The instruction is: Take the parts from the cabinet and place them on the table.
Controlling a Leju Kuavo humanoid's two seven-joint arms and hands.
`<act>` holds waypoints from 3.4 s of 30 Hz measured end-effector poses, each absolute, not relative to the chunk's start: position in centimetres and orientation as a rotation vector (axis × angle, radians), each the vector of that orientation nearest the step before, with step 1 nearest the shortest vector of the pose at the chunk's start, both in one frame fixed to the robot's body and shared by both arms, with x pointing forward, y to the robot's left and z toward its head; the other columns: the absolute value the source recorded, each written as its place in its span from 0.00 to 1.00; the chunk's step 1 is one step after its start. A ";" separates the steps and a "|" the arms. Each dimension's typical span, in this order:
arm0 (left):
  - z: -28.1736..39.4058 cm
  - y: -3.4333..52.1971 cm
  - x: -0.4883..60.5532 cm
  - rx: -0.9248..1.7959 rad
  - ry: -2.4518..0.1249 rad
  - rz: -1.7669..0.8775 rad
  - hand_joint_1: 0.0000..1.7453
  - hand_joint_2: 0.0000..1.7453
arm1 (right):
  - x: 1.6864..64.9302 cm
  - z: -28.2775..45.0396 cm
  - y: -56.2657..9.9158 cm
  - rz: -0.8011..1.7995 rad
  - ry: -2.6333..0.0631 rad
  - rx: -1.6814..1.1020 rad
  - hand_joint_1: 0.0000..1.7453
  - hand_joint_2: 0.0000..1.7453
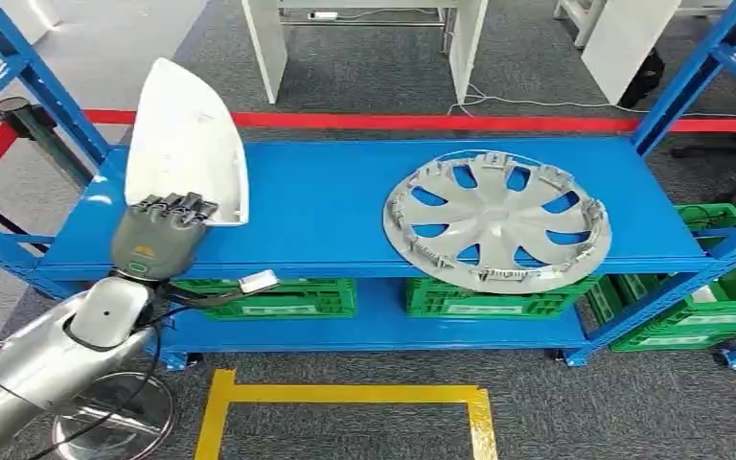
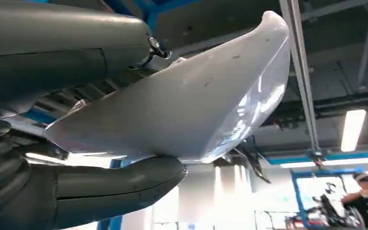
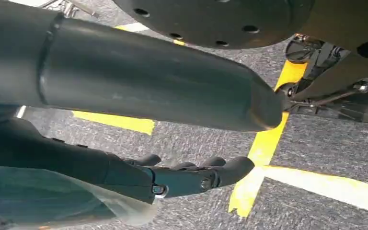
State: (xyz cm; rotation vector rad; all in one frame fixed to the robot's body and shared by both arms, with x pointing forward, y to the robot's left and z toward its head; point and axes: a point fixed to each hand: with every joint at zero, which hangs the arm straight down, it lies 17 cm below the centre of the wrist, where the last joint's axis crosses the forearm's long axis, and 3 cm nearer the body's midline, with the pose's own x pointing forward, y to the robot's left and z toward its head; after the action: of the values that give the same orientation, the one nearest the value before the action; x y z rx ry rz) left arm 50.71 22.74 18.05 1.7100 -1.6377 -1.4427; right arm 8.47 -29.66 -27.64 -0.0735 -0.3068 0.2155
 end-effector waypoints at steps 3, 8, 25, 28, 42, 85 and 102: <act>17.5 22.8 50.5 1.664 -1.643 -1.450 1.00 1.00 | 8.6 -27.6 -29.4 0.222 -0.308 -0.070 0.00 0.00; 17.1 23.4 50.1 1.640 -1.637 -1.420 1.00 1.00 | 8.8 -27.6 -29.1 0.231 -0.313 -0.069 0.00 0.00; 17.2 24.7 48.2 1.657 -1.634 -1.363 1.00 1.00 | 9.6 -27.4 -27.8 0.254 -0.335 -0.058 0.00 0.00; 18.1 25.1 47.7 1.679 -1.645 -1.349 1.00 1.00 | 9.9 -27.3 -27.7 0.265 -0.349 -0.069 0.00 0.00; 18.6 26.4 45.5 1.710 -1.656 -1.381 1.00 1.00 | 13.2 -25.8 -22.8 0.276 -0.462 0.037 0.00 0.00; 18.6 27.0 45.4 1.709 -1.658 -1.388 1.00 1.00 | 23.0 -20.4 -16.1 0.277 -0.720 0.154 0.00 0.00; 19.1 23.6 46.0 1.647 -1.703 -1.398 1.00 1.00 | 29.4 -19.0 -26.6 0.174 -0.820 -0.162 0.00 0.00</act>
State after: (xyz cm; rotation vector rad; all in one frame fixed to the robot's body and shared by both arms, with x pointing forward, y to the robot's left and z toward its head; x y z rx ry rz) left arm 45.98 23.62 19.09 1.6468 -1.7030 -1.3981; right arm 29.36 -26.58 -18.95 -0.1618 -0.8198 0.1741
